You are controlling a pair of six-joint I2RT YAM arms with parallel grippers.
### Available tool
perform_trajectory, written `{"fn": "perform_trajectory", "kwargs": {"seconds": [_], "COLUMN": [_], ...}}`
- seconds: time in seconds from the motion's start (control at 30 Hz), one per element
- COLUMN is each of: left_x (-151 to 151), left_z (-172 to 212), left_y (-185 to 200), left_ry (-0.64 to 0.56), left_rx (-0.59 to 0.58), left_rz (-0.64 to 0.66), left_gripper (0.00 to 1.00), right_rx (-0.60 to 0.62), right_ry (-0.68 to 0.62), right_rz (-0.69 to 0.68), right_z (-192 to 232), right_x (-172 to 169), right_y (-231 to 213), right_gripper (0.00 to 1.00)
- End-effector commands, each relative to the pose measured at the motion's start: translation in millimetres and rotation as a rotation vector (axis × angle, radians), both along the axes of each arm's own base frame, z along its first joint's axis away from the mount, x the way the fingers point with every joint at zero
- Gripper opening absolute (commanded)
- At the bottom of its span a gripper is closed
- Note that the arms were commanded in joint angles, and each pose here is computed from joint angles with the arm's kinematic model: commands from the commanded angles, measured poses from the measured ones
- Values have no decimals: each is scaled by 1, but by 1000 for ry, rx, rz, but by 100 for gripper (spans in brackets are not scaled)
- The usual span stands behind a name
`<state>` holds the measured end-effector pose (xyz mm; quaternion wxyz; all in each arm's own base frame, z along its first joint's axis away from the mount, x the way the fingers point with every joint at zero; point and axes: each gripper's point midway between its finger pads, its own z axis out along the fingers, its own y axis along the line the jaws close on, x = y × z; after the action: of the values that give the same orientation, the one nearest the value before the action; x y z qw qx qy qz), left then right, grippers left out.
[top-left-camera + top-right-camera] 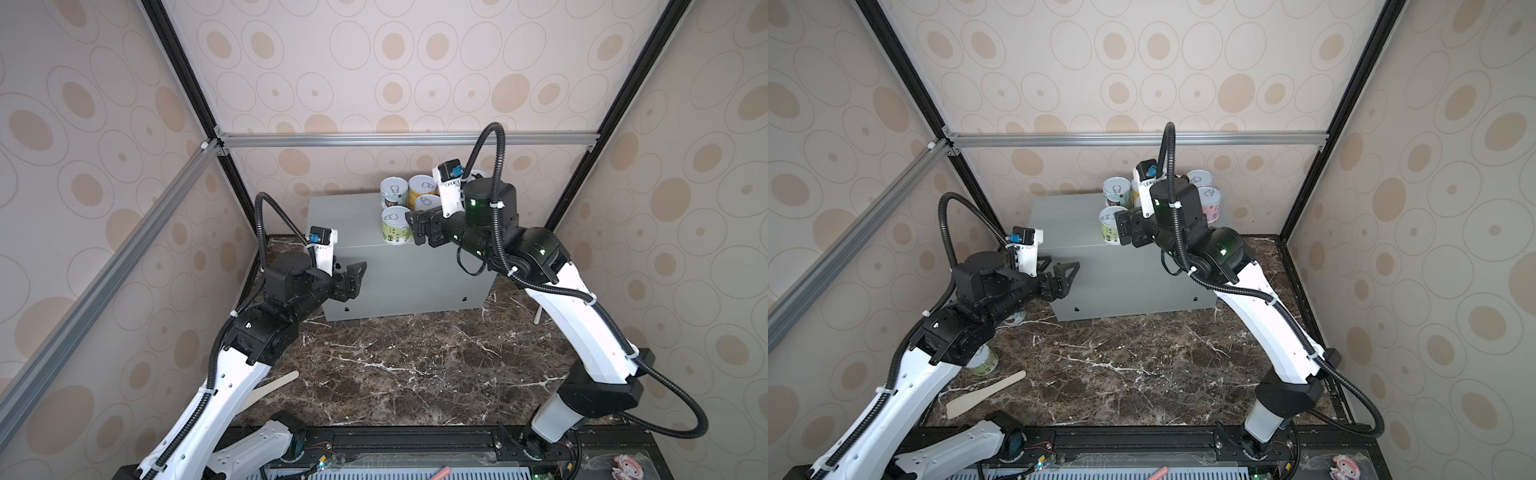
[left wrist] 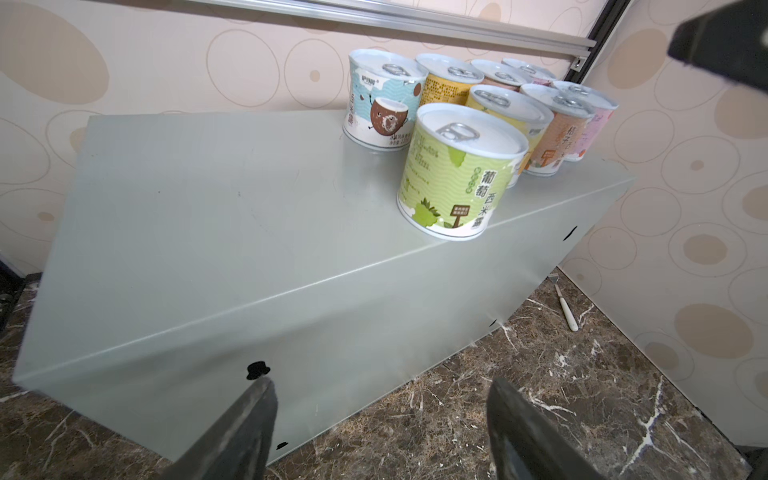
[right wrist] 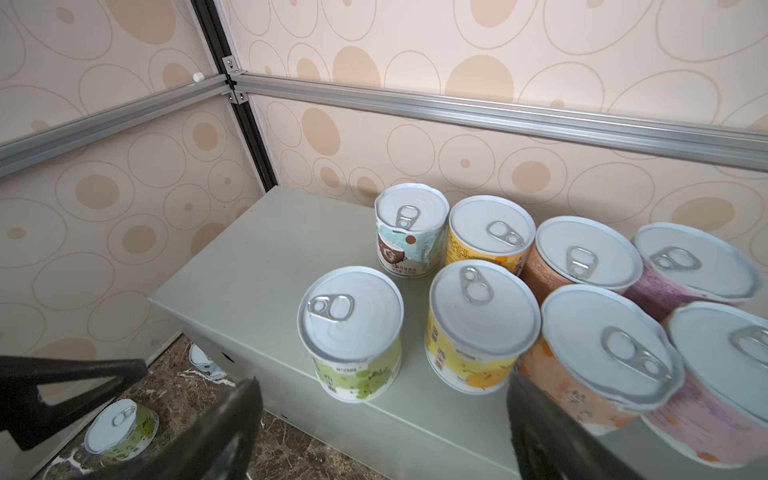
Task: Place and organize the canned foods onto the counter
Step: 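Open and raise the right gripper while the left arm rises toward the cabinet, then withdraw the right gripper while the left gripper reaches to the green-labelled can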
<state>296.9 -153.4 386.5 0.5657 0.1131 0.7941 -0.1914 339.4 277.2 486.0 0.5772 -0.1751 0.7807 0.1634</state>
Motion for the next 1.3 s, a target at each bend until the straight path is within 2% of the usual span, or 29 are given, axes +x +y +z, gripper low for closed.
{"fn": "perform_trajectory", "kwargs": {"seconds": [0.0,0.17,0.33,0.47,0.87,1.27], "left_x": [0,6,13,21,49,81], "left_z": [19,24,23,23,27,26], "left_y": [-5,-23,-48,-60,-80,-89], "left_ry": [-32,-30,-28,-31,-50,-65], "left_rx": [1,10,39,51,37,33], "left_rz": [-18,-35,-62,-58,-19,64], "left_gripper": [75,75,82,82,80,72], "right_rx": [20,35,44,53,50,35], "right_ry": [-4,4,32,58,148,155], "right_rz": [-28,-71,-115,-141,-197,-241], "right_z": [-4,-24,-52,-76,-147,-172], "right_x": [-11,-32,-53,-69,-105,-124], "right_y": [-17,-49,-79,-99,-140,-168], "right_gripper": [92,92,92,92,92,92]}}
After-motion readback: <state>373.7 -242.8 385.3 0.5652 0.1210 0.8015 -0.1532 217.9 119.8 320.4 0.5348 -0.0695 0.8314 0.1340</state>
